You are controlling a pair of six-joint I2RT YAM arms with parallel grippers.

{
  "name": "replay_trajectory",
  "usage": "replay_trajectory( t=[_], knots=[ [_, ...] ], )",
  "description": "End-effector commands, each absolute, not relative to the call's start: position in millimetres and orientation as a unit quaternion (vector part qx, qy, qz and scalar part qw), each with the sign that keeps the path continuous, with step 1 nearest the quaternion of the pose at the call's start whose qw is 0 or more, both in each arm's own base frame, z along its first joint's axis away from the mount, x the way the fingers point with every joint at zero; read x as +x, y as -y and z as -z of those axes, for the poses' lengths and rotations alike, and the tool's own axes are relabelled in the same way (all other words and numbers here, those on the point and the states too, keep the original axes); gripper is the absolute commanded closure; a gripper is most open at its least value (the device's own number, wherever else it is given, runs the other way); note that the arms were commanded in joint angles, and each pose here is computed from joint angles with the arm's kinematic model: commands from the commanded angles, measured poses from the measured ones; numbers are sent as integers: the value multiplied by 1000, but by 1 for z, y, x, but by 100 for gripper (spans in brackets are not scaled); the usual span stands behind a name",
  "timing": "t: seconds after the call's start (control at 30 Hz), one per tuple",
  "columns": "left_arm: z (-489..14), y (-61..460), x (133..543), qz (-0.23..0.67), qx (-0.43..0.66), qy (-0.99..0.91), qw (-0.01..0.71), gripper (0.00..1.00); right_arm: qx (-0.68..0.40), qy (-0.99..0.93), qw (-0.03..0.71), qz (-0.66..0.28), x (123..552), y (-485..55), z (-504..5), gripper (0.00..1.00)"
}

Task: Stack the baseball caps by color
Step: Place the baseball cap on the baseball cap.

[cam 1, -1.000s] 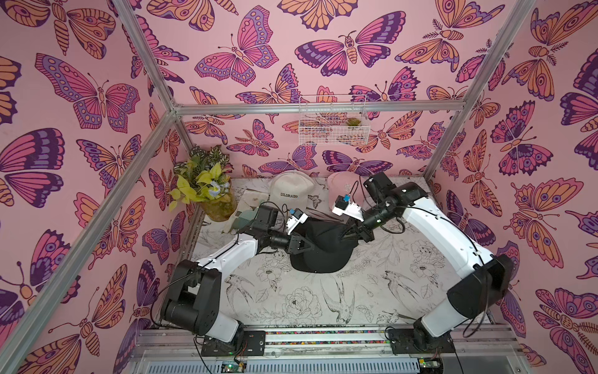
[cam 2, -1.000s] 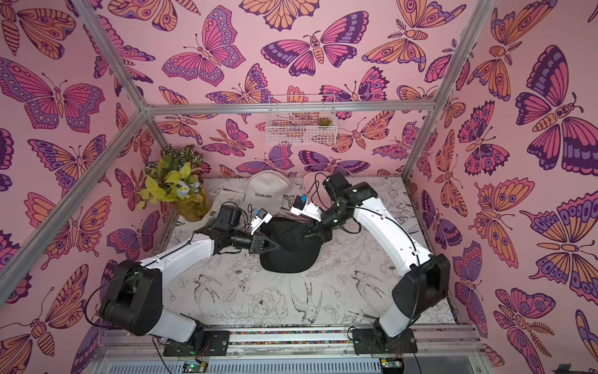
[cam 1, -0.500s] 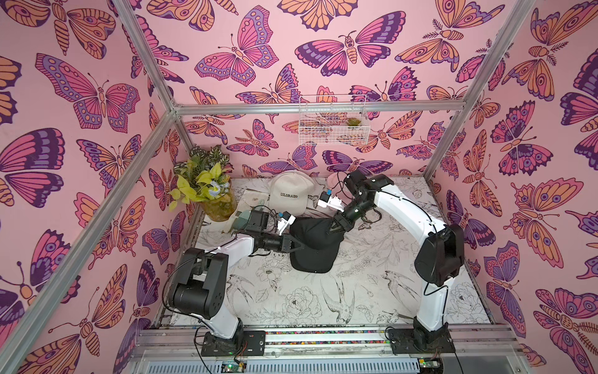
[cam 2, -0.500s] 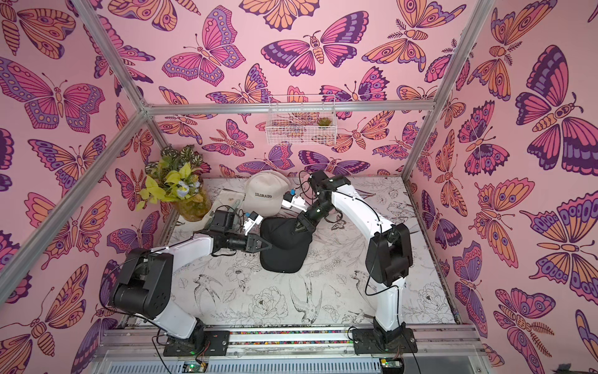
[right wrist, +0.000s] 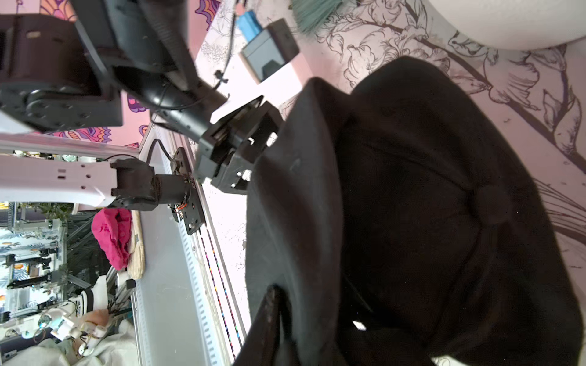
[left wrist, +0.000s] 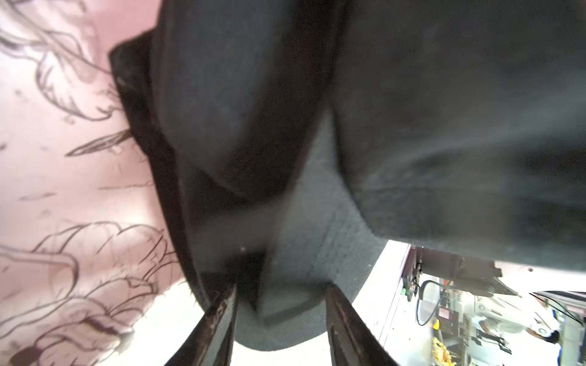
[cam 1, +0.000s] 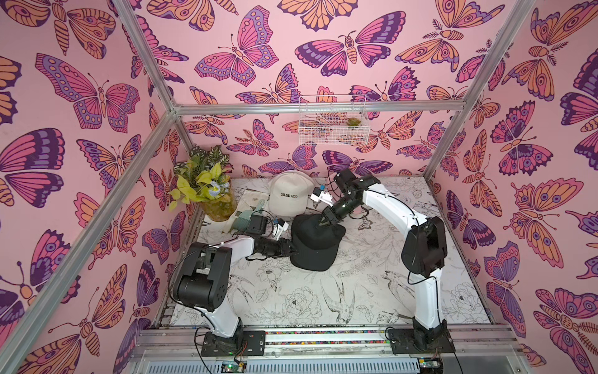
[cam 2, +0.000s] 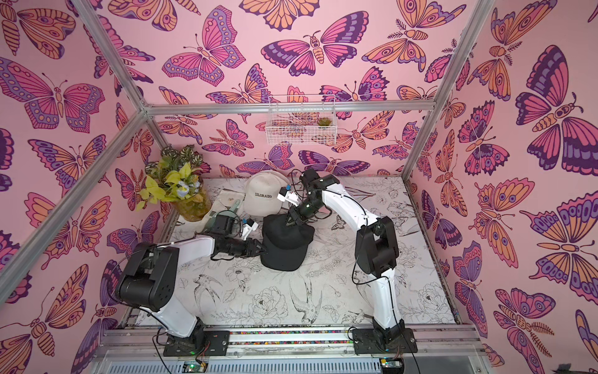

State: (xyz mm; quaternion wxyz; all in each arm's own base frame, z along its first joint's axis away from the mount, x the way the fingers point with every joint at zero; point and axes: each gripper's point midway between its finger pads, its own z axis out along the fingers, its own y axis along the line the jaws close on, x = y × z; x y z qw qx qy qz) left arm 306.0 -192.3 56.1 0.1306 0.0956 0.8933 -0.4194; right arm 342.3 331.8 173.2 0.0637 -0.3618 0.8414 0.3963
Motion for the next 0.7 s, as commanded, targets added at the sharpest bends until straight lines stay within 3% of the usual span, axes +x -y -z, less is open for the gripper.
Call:
replay_trajectory(
  t=[0.0, 0.13, 0.2, 0.33, 0.43, 0.5, 0.67],
  knots=[
    [-53, 189, 301, 413, 90, -897, 129, 46, -378, -833, 83, -395, 350, -341, -173, 84],
    [-53, 190, 301, 418, 90, -895, 126, 29, -407, -821, 68, -394, 347, -341, -160, 83],
    [-54, 189, 300, 416, 91, -896, 129, 26, -415, -821, 65, -387, 348, -340, -152, 81],
    [-57, 192, 300, 423, 91, -892, 128, 48, -421, -825, 68, -371, 356, -339, -137, 78],
    [-54, 192, 299, 424, 85, -894, 119, 45, -432, -817, 77, -375, 359, -342, -133, 73],
    [-52, 193, 297, 423, 82, -895, 115, 42, -431, -820, 87, -366, 365, -342, -129, 66],
    [-59, 192, 300, 420, 69, -896, 122, 39, -387, -852, 175, -305, 401, -336, -148, 32]
  ],
)
